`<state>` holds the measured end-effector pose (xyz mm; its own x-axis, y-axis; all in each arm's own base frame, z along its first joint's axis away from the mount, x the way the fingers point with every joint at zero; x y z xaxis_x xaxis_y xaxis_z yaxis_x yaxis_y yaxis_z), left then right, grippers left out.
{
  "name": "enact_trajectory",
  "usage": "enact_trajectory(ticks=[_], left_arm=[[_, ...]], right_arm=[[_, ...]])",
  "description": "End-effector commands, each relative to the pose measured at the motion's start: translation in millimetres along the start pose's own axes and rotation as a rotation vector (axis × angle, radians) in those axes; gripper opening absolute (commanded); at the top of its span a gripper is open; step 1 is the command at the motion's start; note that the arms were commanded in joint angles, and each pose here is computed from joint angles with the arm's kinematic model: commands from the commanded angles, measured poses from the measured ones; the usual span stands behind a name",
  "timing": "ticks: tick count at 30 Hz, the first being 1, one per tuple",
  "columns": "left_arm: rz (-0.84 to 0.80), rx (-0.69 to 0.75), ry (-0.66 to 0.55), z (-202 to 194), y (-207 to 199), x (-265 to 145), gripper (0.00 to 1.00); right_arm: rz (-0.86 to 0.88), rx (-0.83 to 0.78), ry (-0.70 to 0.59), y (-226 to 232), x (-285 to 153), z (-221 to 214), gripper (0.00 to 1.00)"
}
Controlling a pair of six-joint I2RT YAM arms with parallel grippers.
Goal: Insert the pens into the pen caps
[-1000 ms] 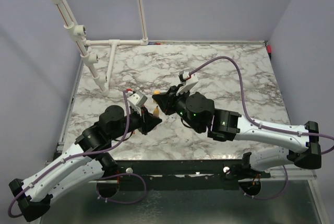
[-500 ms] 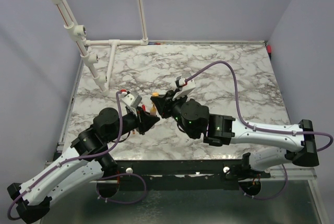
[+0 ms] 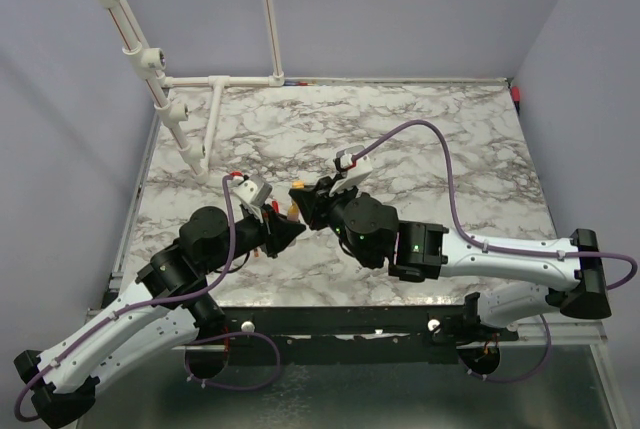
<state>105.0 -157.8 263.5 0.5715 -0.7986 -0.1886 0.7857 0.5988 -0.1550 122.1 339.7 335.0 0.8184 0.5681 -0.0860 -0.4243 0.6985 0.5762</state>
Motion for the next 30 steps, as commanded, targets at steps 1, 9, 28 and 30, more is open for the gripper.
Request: enact_trajectory(ticks=[1, 9, 28, 30], left_arm=[[0.025, -0.006, -0.016, -0.1, 2.4, 0.7, 0.0], [0.027, -0.006, -0.015, -0.3, 2.8, 1.0, 0.0], [0.083, -0.008, -0.044, 3.2, 7.4, -4.6, 0.0], [0.082, -0.008, -0.046, 3.0, 7.3, -5.3, 0.0]], right_arm=[[0.007, 0.015, 0.015, 1.2, -0.9, -9.7, 0.01], [0.016, 0.025, 0.047, 1.9, -0.1, -20.4, 0.01], [0.0, 0.031, 0.082, -4.1, -9.5, -39.7, 0.01], [0.008, 0.039, 0.087, -2.5, -11.5, -40.2, 0.01]])
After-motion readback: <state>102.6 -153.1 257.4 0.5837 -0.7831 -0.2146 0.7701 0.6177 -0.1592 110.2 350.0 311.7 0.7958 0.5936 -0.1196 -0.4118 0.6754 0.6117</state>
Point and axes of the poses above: each gripper's point midway between its finger pads, its own x axis out along the fingers, its own y axis along the line the jaws close on, z = x × y, the point moved 8 cm from there along -x, back along the fingers, and after that the axes turned 14 degrees about x, right-handed, at the moved point
